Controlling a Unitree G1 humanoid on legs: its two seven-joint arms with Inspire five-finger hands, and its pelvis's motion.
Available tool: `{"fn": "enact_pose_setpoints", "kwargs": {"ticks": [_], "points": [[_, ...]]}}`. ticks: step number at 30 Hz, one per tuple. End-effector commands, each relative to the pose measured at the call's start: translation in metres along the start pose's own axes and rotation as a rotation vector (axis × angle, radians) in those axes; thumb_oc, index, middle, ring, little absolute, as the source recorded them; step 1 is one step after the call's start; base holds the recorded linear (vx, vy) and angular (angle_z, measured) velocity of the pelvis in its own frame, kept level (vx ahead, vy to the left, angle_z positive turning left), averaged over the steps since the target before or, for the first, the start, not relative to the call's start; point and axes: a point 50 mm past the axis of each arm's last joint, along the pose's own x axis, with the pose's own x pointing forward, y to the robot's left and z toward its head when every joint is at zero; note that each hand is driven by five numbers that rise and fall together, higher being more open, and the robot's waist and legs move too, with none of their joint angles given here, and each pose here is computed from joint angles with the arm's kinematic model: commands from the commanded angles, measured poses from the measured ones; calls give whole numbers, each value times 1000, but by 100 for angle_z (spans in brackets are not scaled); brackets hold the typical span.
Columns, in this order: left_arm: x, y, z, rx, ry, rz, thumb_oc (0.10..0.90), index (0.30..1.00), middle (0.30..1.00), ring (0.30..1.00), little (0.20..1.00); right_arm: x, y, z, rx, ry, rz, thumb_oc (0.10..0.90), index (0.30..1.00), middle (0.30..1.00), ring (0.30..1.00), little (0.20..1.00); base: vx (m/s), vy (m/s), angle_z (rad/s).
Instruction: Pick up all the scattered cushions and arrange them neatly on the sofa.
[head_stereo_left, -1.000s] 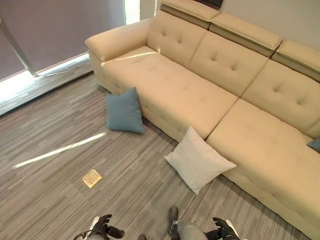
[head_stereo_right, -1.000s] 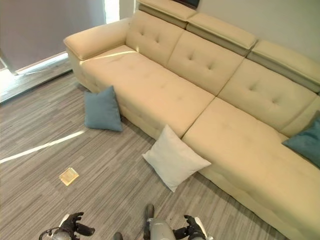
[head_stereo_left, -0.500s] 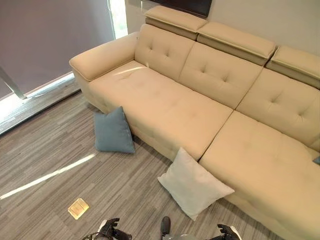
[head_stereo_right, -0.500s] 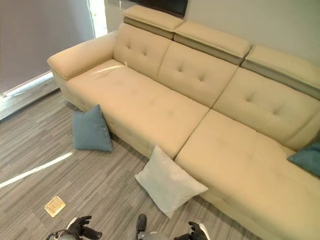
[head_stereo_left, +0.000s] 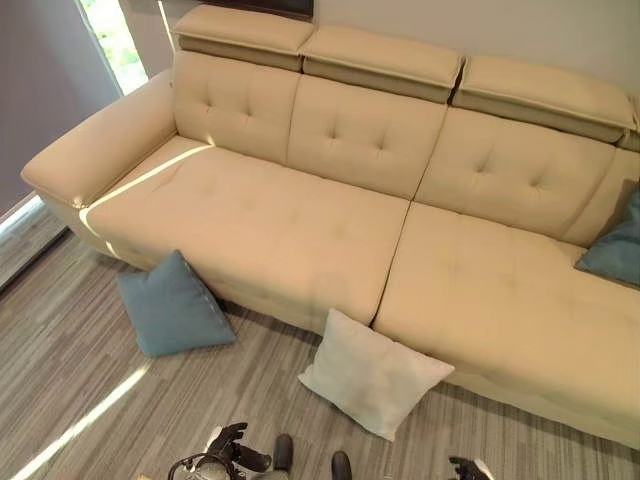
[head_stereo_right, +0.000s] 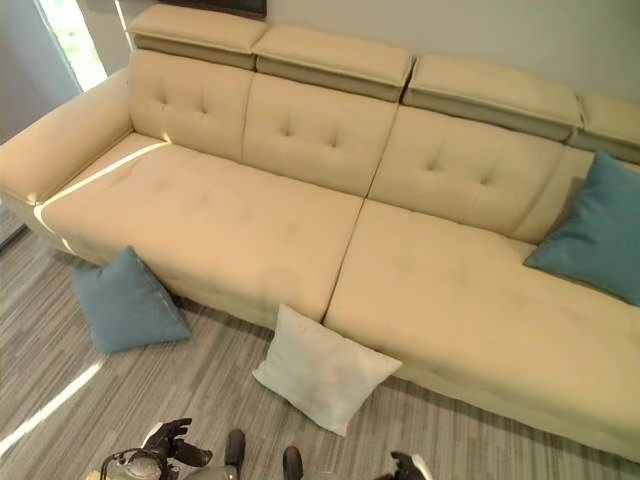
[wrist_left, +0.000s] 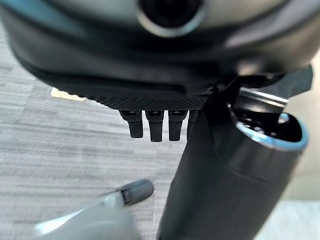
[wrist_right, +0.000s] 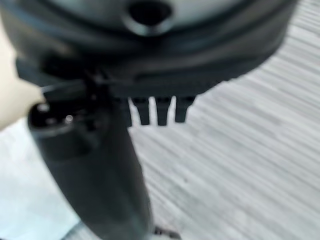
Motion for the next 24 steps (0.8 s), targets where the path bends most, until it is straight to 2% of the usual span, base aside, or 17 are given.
{"fn": "enact_pose_setpoints", "kwargs": {"ticks": [1,12,20,24], "points": [[1,9,-2,59,0,14,800,900,900,900,900,4,-9,23,-2,-77,-29,800,900,900,900,900,13,100,-79],[0,27,-10,15,24,64,800,900,900,900,900,5,-11,44,-21,-144,-37,800,900,900,900,900,69,31,-66],[1,18,-1,55,-8,26,800,900,900,900,900,5,-14,35,5,-122,-39,800,900,900,900,900,141,-113,-3],[4,15,25,50,-88,19,800,900,900,900,900,6,-23,42,26,-147,-69,800,900,900,900,900,-27,-156,13]]}}
